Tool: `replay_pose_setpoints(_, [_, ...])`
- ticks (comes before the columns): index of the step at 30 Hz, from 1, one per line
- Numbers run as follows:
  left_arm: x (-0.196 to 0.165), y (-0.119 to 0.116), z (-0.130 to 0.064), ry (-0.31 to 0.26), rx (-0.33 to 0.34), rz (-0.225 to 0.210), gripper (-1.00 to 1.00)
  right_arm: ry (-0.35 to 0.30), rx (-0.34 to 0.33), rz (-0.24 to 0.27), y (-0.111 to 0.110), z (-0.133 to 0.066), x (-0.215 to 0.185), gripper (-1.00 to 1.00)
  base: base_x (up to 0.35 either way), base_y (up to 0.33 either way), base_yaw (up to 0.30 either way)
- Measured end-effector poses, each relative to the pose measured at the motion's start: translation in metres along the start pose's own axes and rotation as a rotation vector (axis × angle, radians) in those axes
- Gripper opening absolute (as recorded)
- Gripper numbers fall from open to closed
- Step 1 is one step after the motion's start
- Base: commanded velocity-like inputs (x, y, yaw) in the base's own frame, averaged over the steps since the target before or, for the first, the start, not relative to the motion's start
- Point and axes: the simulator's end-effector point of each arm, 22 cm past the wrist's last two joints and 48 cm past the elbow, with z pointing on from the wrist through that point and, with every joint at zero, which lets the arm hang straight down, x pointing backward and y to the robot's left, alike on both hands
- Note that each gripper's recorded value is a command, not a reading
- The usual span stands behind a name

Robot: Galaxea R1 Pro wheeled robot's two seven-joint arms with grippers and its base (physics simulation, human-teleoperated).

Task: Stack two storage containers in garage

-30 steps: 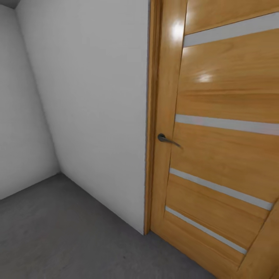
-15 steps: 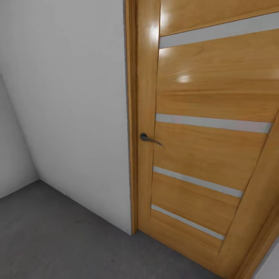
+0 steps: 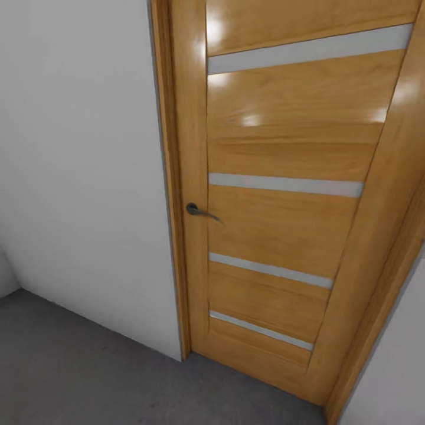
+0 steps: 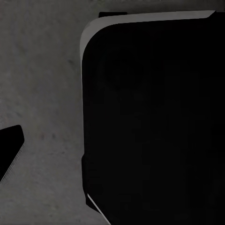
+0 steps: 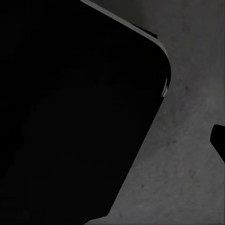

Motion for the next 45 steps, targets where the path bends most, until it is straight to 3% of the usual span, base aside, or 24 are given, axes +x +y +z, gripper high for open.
replay_pose_setpoints(28, [0.0002, -0.0001, -0.0001, 0.000, 0.001, 0.000, 1.00, -0.002, -0.001, 0.000, 0.0010, -0.0001, -0.0005, 1.00, 0.198, 0.188, -0.051])
replay_pose_setpoints(45, [0.0000, 0.0000, 0.0000, 0.000, 0.000, 0.000, 1.00, 0.000, -0.001, 0.000, 0.0007, 0.0000, -0.0003, 1.00, 0.055, 0.050, -0.227])
